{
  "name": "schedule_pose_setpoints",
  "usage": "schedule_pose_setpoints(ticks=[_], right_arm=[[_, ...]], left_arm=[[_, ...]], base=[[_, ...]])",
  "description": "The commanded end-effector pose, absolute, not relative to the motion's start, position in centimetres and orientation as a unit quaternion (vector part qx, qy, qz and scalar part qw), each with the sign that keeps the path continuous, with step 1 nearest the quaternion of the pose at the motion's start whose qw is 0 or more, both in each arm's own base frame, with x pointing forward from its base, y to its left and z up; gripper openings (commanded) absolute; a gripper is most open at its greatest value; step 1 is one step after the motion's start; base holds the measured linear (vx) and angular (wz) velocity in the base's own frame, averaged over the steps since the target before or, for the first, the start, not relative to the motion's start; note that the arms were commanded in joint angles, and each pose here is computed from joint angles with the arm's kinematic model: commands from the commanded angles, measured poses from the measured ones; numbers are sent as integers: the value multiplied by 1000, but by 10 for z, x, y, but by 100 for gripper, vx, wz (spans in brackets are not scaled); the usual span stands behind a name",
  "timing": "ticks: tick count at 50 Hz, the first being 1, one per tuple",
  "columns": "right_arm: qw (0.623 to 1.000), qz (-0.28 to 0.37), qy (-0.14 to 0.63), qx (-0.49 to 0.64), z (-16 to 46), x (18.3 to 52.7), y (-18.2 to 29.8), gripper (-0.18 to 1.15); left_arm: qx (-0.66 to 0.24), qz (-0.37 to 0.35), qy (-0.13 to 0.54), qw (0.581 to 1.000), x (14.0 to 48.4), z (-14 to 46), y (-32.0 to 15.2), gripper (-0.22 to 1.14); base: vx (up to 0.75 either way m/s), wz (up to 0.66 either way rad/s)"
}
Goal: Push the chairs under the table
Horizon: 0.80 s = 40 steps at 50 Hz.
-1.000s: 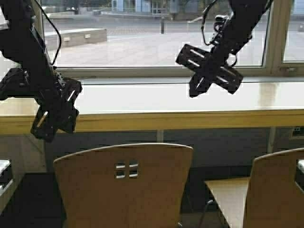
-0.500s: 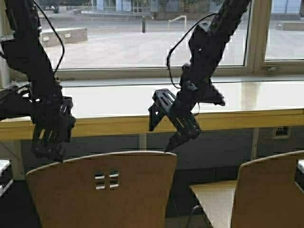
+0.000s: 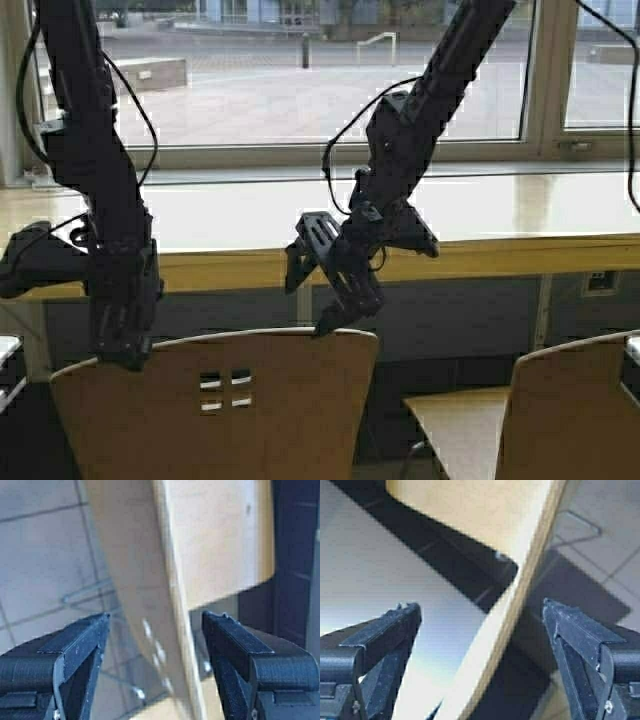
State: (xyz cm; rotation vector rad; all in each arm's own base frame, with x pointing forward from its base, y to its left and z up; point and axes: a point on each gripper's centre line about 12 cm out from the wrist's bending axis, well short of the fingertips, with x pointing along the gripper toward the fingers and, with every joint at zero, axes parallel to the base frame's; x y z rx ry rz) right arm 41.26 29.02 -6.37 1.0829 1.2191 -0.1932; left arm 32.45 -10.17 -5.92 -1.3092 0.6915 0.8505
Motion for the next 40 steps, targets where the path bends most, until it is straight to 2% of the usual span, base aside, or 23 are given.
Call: schedule_pose_setpoints(ticks=[1,40], right_arm=[[680,-79,536,494,-56,423,292,103],[654,-83,574,486,-128,429,298,103]], left_arm=[[-587,367,299,656,335,-57,-107,90],[-574,396,304,649,354,-107,-89,90]], base=[[5,3],[2,1]])
